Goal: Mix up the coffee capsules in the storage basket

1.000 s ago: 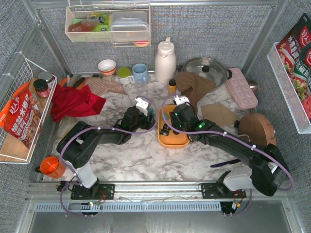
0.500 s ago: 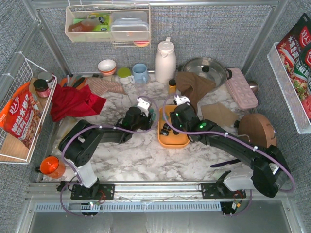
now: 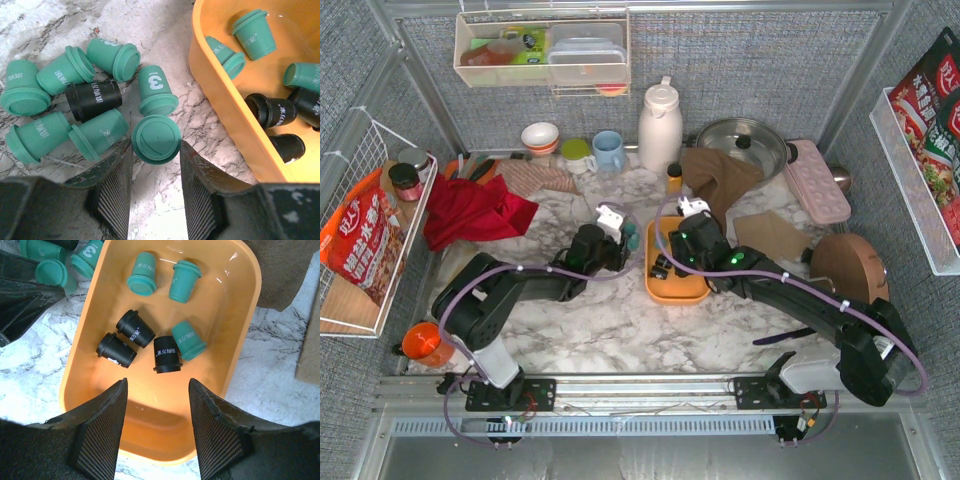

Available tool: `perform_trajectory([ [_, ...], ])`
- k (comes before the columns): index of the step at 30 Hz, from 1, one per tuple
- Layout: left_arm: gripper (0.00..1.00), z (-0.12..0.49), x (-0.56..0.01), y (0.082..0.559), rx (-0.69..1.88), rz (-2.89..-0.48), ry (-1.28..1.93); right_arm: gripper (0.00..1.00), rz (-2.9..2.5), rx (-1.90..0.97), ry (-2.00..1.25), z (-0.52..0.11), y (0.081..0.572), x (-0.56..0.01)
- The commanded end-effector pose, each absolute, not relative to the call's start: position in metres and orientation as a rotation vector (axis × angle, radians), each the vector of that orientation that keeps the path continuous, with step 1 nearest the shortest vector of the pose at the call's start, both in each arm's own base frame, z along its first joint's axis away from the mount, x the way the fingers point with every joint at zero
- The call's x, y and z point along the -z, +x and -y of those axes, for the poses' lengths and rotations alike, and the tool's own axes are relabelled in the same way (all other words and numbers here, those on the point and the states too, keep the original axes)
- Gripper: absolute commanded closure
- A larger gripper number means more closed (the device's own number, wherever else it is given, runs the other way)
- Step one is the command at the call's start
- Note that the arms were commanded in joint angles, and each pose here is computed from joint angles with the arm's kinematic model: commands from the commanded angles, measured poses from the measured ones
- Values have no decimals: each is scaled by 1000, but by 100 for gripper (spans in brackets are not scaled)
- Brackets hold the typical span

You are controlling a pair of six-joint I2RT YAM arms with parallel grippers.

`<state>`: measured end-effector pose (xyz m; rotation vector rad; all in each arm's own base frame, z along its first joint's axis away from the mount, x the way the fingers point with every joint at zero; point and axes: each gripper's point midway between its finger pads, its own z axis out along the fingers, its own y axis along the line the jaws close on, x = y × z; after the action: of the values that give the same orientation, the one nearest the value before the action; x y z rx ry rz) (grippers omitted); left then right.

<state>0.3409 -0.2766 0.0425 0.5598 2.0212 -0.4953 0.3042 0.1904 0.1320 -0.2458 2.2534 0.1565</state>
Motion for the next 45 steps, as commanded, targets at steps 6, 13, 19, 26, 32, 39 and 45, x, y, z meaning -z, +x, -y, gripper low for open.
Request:
perform_trajectory([
  [6,58,286,-92,327,625,-1760,609,44,-2247,-217,-238,-198,302,-145],
  [13,58,284,-142,273,759,-1313,742,44,-2217,-375,-280,-221,297,-170],
  [19,59,295,-160,239,848,-1122,875,44,-2172,-594,-341,-256,292,-198],
  [26,60,302,-165,223,887,-1068,936,39,-2204,-735,-449,-292,279,-197],
  [32,62,302,-171,219,883,-1043,938,31,-2213,-766,-501,-305,274,-195],
  [39,62,301,-177,217,881,-1028,932,26,-2200,-794,-521,-306,269,-200],
  [45,64,300,-184,212,883,-1006,926,25,-2209,-816,-524,-307,266,-195],
])
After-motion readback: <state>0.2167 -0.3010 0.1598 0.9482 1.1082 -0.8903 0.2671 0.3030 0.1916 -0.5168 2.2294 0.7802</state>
